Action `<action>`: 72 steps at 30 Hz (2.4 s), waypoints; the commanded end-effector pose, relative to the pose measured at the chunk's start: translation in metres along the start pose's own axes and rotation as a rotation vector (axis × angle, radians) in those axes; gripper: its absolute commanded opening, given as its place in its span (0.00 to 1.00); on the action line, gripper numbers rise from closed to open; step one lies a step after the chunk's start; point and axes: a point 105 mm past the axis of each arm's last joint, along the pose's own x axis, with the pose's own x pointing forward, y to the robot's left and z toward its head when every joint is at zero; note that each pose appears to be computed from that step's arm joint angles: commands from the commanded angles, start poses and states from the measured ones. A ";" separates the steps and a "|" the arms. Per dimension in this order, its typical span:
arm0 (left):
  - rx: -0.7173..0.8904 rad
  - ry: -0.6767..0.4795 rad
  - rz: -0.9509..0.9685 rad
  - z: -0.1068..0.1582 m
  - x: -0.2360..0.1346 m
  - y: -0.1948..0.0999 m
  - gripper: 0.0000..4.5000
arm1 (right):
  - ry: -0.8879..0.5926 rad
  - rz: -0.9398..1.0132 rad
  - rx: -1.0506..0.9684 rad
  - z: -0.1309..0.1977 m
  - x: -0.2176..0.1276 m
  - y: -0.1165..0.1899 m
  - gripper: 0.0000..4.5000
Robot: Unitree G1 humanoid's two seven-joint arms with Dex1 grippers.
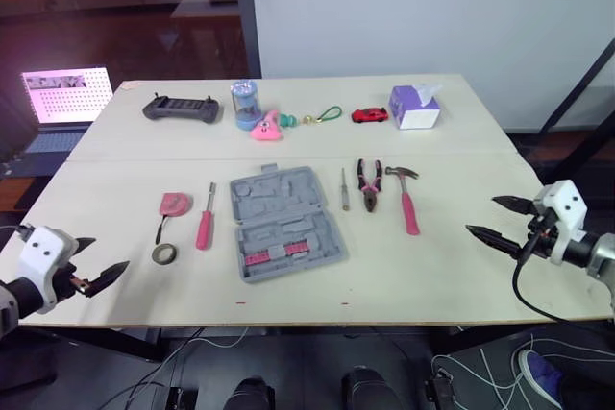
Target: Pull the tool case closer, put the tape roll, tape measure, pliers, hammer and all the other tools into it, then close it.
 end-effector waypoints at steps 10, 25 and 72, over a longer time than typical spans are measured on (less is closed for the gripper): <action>0.012 -0.046 -0.010 0.014 -0.001 0.001 0.99 | -0.040 0.011 -0.034 0.015 0.003 0.002 1.00; -0.037 -0.197 -0.204 0.062 0.039 -0.101 0.99 | -0.023 0.317 -0.174 0.066 0.110 0.077 1.00; 0.003 -0.075 -0.216 0.051 0.160 -0.121 0.00 | 0.199 0.703 -0.570 0.042 0.232 0.175 0.01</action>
